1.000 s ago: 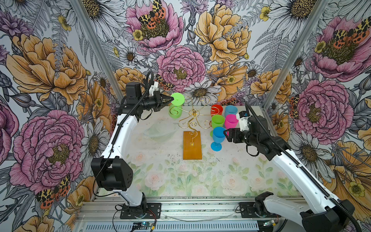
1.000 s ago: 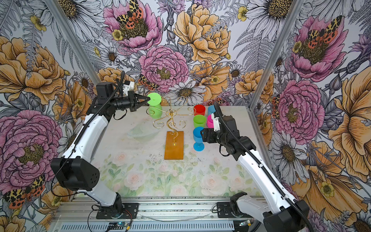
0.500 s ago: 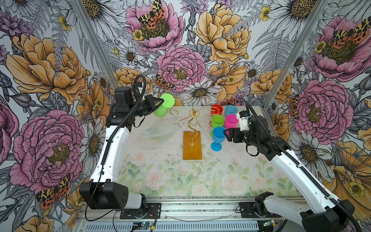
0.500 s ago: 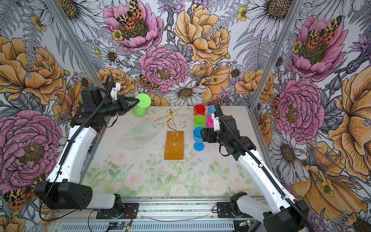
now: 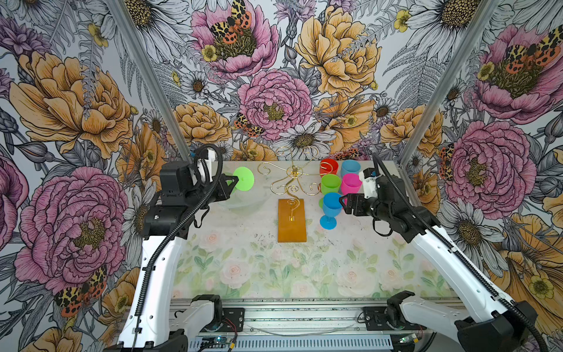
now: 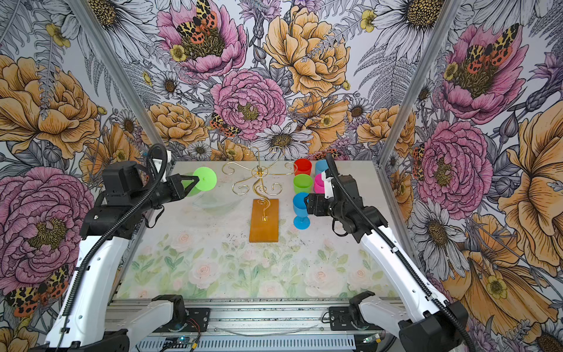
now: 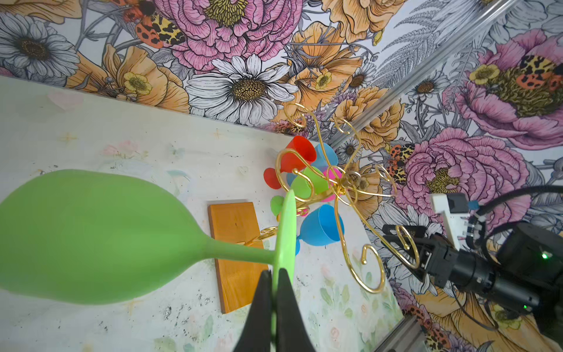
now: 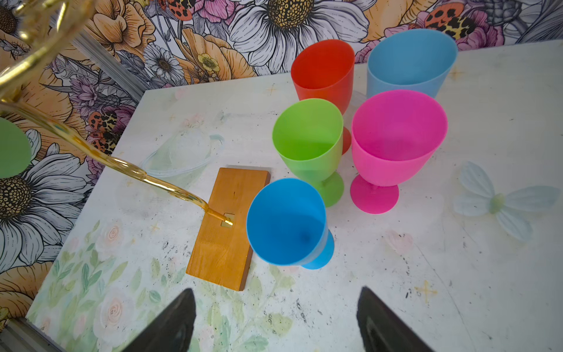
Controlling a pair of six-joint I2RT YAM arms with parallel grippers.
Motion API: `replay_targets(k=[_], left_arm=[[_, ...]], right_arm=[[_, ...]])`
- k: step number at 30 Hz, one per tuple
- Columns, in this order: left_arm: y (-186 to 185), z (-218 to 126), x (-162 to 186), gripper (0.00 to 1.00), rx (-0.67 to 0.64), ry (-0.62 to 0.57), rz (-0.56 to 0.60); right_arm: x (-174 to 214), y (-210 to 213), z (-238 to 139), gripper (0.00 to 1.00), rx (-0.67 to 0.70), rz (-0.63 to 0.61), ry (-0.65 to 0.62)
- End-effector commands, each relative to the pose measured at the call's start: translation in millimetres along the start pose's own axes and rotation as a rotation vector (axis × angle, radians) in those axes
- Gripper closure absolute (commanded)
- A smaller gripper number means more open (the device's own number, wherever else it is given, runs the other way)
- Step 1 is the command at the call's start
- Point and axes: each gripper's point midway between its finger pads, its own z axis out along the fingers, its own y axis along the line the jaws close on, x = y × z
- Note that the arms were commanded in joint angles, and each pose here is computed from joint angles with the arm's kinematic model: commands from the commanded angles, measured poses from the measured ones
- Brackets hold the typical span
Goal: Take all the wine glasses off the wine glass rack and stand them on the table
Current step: 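Pull the green glass off the rack with the left gripper, then carry the green glass down beside the other glasses with the left gripper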
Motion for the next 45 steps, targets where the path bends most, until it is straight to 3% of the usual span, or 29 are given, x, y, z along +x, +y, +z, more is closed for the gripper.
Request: replay_targets(k=[1,12,21,28,36,45], left_arm=[[-24,-10,26,1.00,0.100,0.047,0.118],[-112,-9,120,1.00,0.364,0.212,0.432],[-170,3,167,1.00,0.604,0.205,0.563],[-176,25,190,1.00,0.605,0.219,0.727],[-177,37,223,1.00,0.589,0.192,1.030],[-157,52,252,1.00,0.465,0.188,1.341]], right_arm=[[-14,0,-2,0.16,0.008,0.021,-0.040],[-4,-4,5,0.16,0.008,0.071,0.003],[12,-9,9,0.16,0.018,0.091,0.087],[17,-7,14,0.16,0.006,0.098,0.135],[16,-2,17,0.16,-0.021,0.096,0.152],[10,5,14,0.19,-0.051,0.076,0.150]])
